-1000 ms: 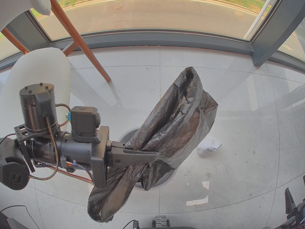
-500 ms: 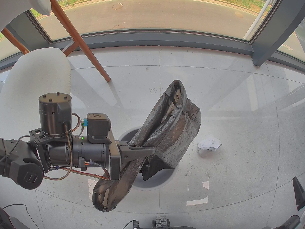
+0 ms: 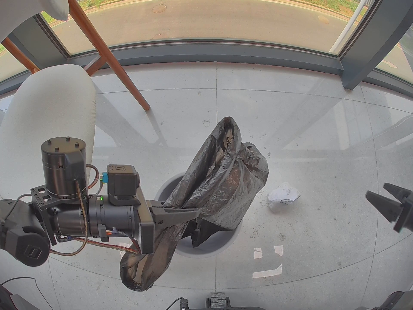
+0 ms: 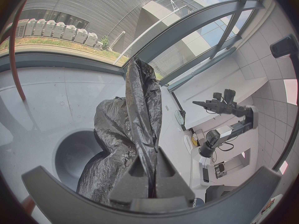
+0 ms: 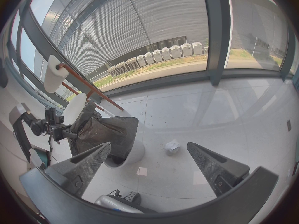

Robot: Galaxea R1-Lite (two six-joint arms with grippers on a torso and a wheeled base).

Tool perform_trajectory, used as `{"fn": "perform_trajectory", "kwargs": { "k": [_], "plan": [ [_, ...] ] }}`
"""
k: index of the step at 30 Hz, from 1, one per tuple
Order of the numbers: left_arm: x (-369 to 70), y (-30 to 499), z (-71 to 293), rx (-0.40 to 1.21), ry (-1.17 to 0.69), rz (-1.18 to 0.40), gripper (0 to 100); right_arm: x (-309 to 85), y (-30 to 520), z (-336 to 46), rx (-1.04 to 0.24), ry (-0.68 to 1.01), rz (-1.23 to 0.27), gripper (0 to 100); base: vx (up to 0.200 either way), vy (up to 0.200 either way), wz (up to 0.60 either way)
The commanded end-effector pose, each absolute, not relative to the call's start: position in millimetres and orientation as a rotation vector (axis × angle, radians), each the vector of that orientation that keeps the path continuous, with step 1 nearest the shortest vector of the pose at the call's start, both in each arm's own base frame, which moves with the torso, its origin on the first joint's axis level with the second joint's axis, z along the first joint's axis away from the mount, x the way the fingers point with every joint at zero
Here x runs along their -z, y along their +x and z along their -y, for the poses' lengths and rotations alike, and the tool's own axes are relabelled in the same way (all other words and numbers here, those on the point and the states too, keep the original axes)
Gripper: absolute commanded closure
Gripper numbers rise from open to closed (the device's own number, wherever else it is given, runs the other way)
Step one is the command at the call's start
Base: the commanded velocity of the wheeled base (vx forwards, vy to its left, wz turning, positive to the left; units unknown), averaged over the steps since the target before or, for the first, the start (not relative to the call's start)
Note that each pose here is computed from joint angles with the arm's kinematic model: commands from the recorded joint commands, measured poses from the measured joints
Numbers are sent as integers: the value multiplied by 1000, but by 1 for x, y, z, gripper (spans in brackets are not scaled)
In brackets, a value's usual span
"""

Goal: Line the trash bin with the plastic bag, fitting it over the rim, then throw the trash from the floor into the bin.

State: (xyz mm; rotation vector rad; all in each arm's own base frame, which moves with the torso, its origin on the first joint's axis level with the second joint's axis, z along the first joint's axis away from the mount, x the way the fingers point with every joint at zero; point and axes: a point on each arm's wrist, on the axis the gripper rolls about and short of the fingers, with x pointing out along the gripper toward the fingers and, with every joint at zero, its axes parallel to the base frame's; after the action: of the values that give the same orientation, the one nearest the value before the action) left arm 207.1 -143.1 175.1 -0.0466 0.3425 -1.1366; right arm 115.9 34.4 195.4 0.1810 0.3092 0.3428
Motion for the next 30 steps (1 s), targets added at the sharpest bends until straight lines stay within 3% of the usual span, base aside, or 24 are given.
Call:
{"fn": "perform_trajectory", "kwargs": {
  "k": [1, 2, 3, 6, 15, 23, 30],
  "plan": [
    [-187, 195, 135, 1088, -36, -286, 100, -168, 208, -82, -431, 197, -433, 0, 0, 0, 0],
    [-187, 195, 135, 1085, -36, -285, 100, -167, 213, -86, -444, 200, -434, 0, 0, 0, 0],
    [-188, 195, 136, 1081, -33, -280, 100, -164, 218, -89, -453, 208, -446, 100, 0, 0, 0],
    [-189, 194, 138, 1069, -29, -273, 100, -151, 238, -99, -451, 239, -495, 100, 0, 0, 0],
    [-187, 190, 142, 1087, -26, -283, 100, -143, 295, -144, -505, 319, -453, 100, 0, 0, 0],
    [-182, 189, 142, 1085, -24, -305, 100, -148, 315, -189, -601, 412, -398, 100, 0, 0, 0],
    [-177, 189, 141, 1077, -25, -328, 100, -112, 305, -218, -662, 388, -476, 100, 0, 0, 0]
  ]
}}
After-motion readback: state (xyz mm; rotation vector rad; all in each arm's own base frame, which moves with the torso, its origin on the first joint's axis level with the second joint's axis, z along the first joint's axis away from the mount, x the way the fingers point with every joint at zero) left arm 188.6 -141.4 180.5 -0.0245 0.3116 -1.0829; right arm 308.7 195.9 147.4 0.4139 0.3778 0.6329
